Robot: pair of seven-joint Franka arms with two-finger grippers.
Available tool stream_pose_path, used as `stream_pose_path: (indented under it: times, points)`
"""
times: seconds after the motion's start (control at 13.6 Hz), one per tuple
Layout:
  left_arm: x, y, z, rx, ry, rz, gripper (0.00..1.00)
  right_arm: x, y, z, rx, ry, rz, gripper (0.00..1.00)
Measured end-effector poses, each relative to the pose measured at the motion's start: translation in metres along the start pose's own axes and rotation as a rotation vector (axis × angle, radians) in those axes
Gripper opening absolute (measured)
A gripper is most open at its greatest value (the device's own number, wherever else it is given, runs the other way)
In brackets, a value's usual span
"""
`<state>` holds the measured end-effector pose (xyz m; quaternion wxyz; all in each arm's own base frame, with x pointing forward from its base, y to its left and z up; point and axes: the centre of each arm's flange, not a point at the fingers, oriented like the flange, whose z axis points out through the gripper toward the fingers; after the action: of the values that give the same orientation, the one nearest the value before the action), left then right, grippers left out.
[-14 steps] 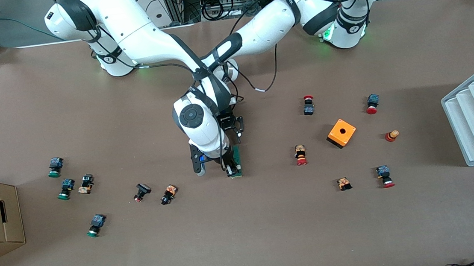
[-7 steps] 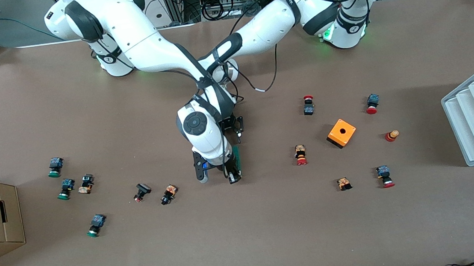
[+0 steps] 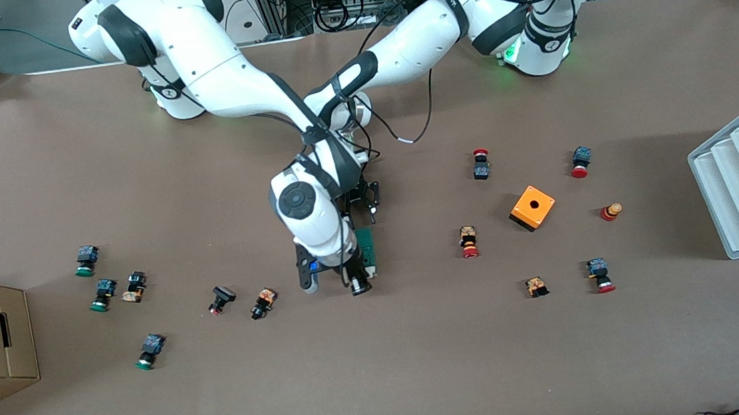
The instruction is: Close load switch with both arms
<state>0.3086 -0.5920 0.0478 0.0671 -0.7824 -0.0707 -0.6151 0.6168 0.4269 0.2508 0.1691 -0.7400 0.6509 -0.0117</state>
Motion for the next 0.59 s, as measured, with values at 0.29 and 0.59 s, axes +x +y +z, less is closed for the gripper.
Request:
stream_pose_path:
  times: [0.29, 0.59]
  points:
    - [0.0, 0.0, 0.0, 0.0, 0.0, 0.0, 0.55, 0.038, -0.04, -0.092, -0.072, -0.049, -0.168, 0.8]
    - [0.004, 0.003, 0.0, -0.002, 0.002, 0.005, 0.63, 0.12, -0.047, -0.187, -0.168, -0.096, -0.421, 1.0]
